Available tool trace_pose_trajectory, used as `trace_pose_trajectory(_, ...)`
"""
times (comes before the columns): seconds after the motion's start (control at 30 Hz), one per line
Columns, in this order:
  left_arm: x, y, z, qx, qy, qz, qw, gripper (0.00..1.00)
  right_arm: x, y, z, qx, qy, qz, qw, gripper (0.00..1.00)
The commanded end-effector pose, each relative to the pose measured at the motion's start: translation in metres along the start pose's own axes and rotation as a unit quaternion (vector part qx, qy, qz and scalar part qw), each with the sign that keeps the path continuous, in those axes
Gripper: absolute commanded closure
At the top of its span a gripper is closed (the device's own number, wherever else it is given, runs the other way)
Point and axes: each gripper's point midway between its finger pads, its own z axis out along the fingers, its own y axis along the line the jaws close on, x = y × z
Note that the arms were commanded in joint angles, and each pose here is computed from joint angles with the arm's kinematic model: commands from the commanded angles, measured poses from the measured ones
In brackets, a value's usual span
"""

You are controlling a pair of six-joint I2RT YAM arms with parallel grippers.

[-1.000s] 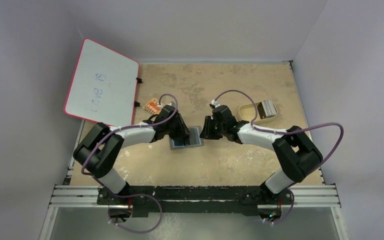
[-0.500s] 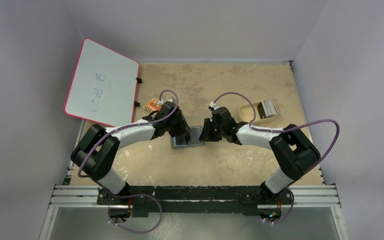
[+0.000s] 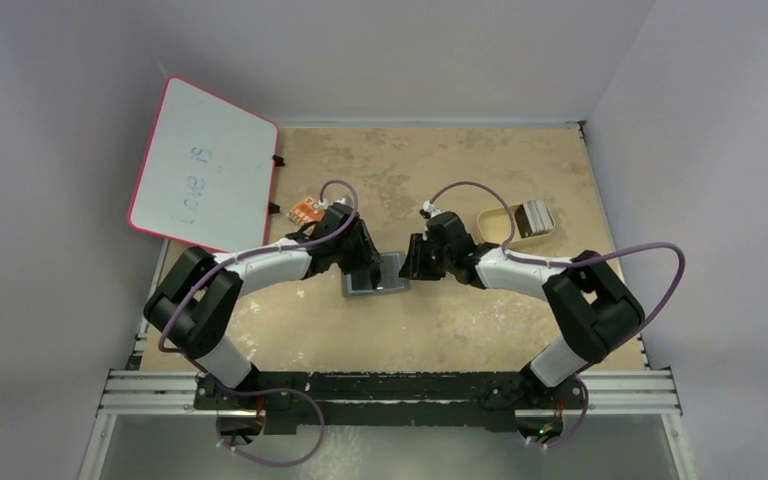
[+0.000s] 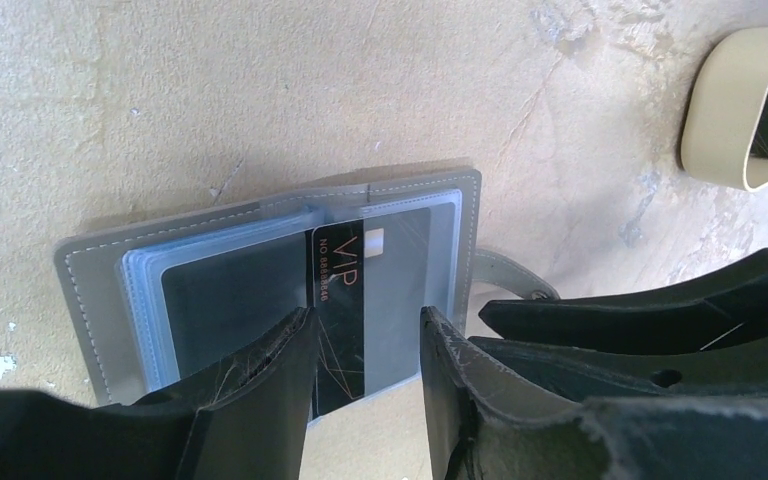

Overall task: Put the credit cards into the card holder
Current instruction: Insert the credit card into the card holder.

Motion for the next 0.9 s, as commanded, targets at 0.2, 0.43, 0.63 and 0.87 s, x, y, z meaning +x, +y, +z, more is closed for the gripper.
trace_pose_trajectory(0.2, -0.003, -0.002, 0.012, 0.006, -0.013, -0.002, 1.000, 0.58, 0.003, -0.002, 0.006, -0.015, -0.001, -0.015, 1.000, 0.64)
trace_pose_trajectory(0.43, 0.005, -0.006, 0.021, 0.020, 0.005, -0.017, 1.000, 0.58, 0.011, -0.005, 0.014, -0.021, 0.010, -0.017, 1.000, 0.64)
trace_pose_trajectory(0.63, 0.005, -0.025, 0.018, 0.056, 0.008, -0.033, 0.998, 0.58, 0.011, -0.003, 0.016, -0.030, 0.009, -0.020, 0.999, 0.65)
trace_pose_trajectory(0.87, 0.010, -0.037, 0.019, 0.081, 0.018, -0.053, 0.995, 0.58, 0.010, -0.002, 0.017, -0.033, 0.006, -0.021, 0.999, 0.65)
